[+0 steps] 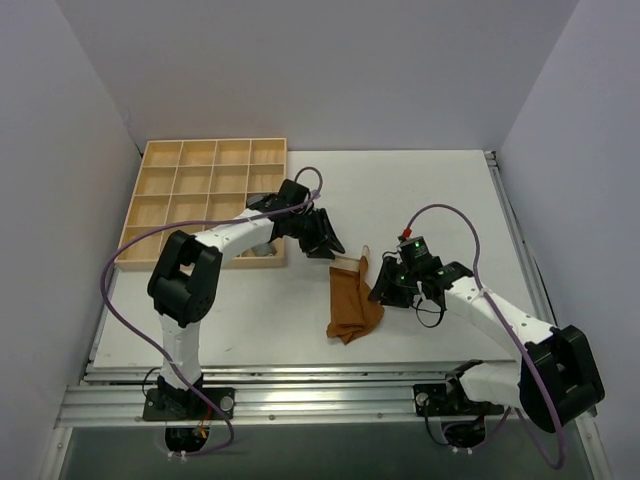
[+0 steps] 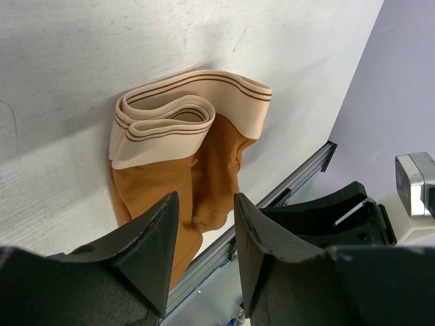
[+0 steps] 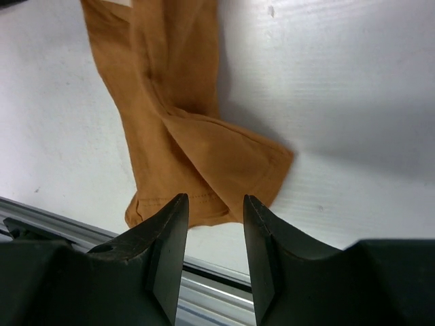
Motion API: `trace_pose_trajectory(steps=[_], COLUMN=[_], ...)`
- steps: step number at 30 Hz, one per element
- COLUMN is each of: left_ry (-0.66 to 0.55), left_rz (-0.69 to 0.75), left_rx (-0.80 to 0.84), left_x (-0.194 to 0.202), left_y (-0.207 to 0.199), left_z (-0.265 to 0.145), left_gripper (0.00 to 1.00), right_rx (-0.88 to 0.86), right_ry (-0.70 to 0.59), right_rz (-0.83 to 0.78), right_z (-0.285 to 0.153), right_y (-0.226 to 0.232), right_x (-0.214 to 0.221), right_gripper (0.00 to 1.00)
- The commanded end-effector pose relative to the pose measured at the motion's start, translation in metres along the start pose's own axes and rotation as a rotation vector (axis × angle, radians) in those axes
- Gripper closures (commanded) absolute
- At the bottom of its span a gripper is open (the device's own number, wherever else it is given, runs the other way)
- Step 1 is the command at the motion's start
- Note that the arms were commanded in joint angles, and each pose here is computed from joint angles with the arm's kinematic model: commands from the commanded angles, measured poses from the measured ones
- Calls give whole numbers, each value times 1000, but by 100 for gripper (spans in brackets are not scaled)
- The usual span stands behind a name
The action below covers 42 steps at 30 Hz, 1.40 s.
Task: Roll the underwear
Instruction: Fold the underwear
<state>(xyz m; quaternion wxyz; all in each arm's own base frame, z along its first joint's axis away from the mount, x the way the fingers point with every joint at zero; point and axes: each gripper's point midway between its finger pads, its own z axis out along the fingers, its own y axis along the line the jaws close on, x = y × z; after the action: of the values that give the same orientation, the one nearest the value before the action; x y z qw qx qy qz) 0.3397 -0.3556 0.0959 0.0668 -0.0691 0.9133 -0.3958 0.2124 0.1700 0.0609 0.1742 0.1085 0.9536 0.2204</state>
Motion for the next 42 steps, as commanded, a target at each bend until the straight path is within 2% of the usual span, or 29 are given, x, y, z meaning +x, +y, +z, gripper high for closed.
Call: trace_pose_trajectory(steps=[1,4,7,12,17,21,32,37,42], left_ry=[-23,-18,-20,7,21,21,45,49,21], left_rz=[58,86,86,55,50,65,63,63,85], left_rx=[45,20,16,-61,-108,-131,-162,-169,-155], left_x=[-12,-16,-15,-5,4,7,13,11,1], left_y=[-27,-33,-33,0,22,31,52,55,42], left_z=[-12,-14,-17,-6,-3,-4,9,13,8], left_gripper=[53,53,53,54,57,58,60,60,60], right_rx=[-25,-76,-47,-39,-9,62,124,152,169], right_ry=[-95,-106,-102,-51,-46,-57,-67,-39,-85], right_rz=[-40,-108,-172,-237,-237,-198,-146,-151,-136], right_z=[4,13,26,45,40,33,44,58,53], right_y=[12,23,21,20,18,-1,-21,-28,-27], right_x=[-27,-40,-57,-73,-79,-90,-92,-95,-110], right_gripper=[66,63,61,60,60,61,65,66,65])
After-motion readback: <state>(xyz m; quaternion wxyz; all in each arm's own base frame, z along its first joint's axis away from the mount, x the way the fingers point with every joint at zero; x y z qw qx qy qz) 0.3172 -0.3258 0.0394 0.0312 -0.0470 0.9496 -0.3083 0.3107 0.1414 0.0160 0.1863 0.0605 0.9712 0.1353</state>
